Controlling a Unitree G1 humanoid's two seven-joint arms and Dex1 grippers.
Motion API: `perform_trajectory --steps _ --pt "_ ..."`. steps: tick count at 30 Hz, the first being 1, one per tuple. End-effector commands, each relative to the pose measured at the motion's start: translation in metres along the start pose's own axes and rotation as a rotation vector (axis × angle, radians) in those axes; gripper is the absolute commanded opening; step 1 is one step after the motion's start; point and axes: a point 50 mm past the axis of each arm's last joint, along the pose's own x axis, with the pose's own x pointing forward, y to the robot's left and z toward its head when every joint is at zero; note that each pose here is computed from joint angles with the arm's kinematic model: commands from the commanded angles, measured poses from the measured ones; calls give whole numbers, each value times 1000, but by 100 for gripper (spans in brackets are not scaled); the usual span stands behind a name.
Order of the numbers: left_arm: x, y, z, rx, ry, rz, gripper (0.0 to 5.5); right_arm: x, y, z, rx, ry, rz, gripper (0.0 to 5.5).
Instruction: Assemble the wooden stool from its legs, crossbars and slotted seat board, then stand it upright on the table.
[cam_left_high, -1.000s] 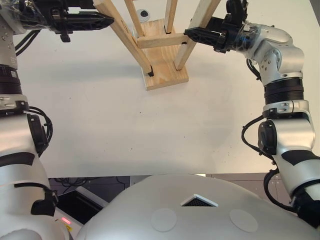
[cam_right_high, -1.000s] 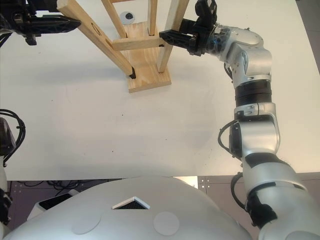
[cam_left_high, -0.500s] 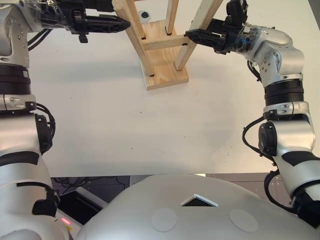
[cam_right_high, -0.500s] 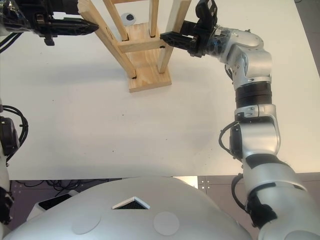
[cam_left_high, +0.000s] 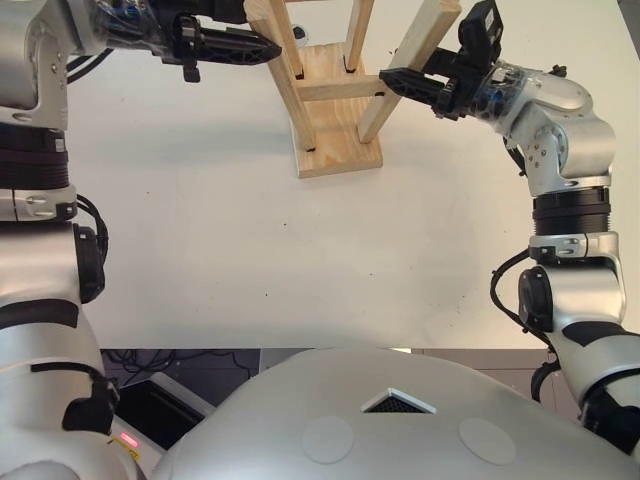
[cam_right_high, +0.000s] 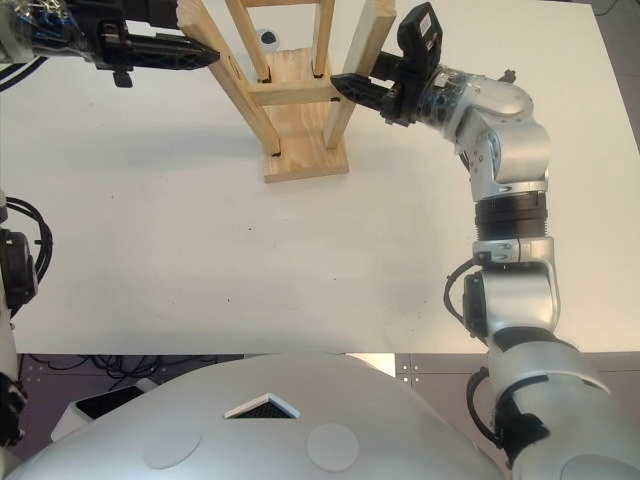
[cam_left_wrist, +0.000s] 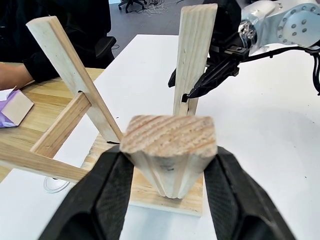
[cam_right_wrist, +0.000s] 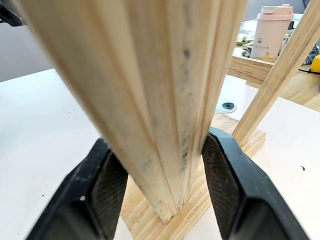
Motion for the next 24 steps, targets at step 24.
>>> perform_trajectory --steps 24 --pt "45 -47 -86 -367 -115 212 200 30 85 41 275 -241 323 243"
